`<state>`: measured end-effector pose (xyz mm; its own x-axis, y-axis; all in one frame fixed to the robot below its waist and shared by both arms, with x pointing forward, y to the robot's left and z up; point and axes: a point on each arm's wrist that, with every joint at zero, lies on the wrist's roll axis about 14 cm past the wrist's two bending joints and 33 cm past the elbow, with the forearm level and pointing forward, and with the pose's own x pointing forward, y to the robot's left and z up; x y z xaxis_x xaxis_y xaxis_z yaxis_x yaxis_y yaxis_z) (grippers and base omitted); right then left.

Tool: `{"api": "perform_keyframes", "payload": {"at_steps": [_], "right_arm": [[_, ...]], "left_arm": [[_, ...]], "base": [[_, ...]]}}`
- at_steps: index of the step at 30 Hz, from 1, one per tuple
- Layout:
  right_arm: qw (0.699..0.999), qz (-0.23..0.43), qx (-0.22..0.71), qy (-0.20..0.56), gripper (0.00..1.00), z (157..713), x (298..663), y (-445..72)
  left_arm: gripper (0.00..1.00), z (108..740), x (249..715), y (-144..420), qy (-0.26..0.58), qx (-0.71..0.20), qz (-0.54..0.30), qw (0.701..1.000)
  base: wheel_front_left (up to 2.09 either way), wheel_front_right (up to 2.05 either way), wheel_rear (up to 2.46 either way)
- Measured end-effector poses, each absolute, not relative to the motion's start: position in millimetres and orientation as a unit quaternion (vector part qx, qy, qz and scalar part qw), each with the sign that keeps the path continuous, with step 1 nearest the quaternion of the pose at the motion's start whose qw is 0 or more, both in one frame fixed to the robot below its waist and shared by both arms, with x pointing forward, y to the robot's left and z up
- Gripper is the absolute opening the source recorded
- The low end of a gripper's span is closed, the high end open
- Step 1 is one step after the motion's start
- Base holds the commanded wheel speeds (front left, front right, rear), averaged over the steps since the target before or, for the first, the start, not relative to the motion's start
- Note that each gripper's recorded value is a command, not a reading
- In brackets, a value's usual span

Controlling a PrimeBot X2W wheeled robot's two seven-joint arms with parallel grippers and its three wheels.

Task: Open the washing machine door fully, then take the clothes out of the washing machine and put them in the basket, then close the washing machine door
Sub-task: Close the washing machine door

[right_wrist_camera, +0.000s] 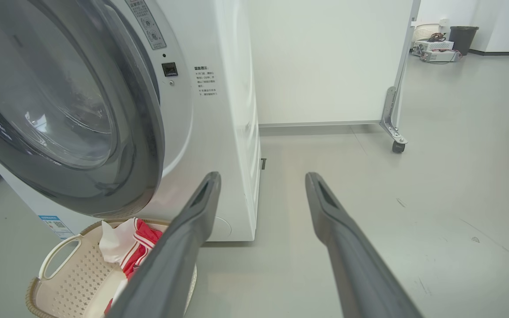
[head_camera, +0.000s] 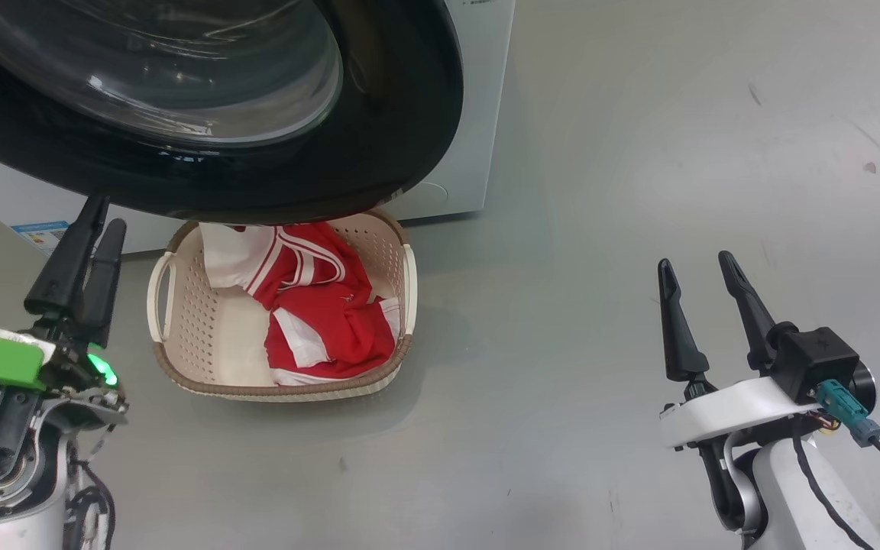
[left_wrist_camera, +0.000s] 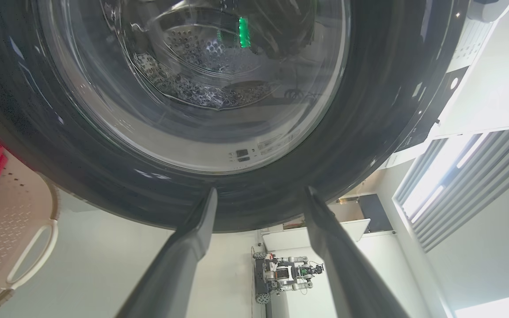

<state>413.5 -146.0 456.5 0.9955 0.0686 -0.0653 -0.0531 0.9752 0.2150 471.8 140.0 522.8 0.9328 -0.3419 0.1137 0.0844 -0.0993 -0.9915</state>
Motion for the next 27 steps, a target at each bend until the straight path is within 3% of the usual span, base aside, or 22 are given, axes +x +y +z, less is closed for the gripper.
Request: {"api": "perform_keyframes", "payload": {"at_steps": [4, 7, 13, 19, 27], "right_arm": [[0.994, 0.036, 0.103, 0.030, 1.00, 463, 408, -143], [0.994, 0.038, 0.102, 0.026, 1.00, 466, 403, -143], [0.994, 0.044, 0.100, 0.021, 1.00, 471, 394, -141], [0.994, 0.047, 0.096, 0.012, 1.00, 479, 386, -141], [0.995, 0.043, 0.093, 0.011, 1.00, 480, 374, -145]], "left_arm": [[1.00, 527, 459, 165, 0.063, -0.657, -0.126, 0.740], [1.00, 535, 450, 178, 0.048, -0.564, -0.112, 0.817], [1.00, 553, 430, 182, 0.014, -0.405, -0.113, 0.907], [1.00, 547, 406, 193, -0.011, -0.231, -0.094, 0.968], [1.00, 511, 376, 186, 0.026, -0.140, -0.073, 0.987]], "base": [[0.00, 0.00, 0.00], [0.00, 0.00, 0.00], [0.00, 0.00, 0.00], [0.00, 0.00, 0.00], [0.00, 0.00, 0.00]]}}
